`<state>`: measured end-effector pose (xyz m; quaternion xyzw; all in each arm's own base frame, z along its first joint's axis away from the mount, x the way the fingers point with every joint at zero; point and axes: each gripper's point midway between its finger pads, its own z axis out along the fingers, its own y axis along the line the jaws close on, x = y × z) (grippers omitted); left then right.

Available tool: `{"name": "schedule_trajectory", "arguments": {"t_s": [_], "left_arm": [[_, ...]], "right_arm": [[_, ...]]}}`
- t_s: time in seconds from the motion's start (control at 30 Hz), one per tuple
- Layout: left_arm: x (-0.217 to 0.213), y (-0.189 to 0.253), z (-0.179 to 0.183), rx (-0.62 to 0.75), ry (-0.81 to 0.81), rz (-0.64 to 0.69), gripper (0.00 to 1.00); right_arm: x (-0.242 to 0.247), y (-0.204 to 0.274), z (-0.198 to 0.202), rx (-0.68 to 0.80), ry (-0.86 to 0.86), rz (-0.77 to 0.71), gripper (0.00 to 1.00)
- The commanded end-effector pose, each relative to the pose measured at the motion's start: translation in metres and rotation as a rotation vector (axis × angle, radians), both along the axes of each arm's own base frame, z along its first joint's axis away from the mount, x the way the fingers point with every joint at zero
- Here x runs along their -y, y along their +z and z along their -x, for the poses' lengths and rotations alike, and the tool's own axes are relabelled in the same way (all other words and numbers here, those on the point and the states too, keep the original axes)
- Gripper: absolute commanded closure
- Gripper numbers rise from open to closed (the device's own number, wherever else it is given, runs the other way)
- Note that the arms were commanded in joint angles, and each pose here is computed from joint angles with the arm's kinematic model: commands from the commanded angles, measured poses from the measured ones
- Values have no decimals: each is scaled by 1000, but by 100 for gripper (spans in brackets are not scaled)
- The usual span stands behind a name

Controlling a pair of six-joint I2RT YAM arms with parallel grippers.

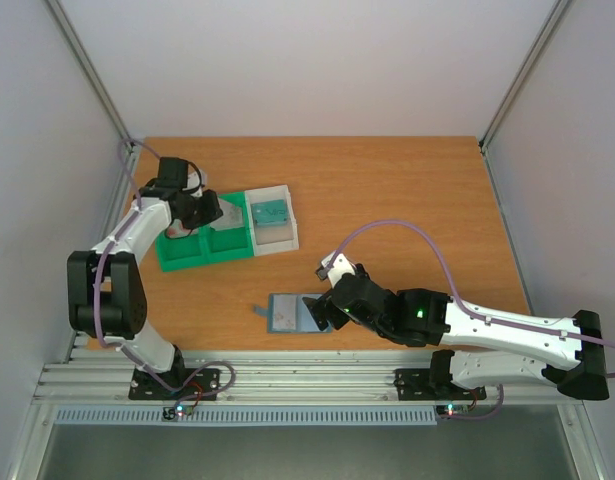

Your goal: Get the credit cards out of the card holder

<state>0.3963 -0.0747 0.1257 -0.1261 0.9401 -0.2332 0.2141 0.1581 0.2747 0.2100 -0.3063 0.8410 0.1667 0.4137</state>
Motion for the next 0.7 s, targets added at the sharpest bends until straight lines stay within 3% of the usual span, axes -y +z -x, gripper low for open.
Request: {"name": "schedule_trajectory", "arguments": {"t_s": [0.0, 0.67], "left_arm": [[1, 14, -25, 78, 10, 22, 100], [0, -14, -37, 20, 15, 10, 99]], "right_arm": [[2, 16, -5, 18, -42, -38, 1], [9, 15, -12, 49, -82, -14, 2]]}}
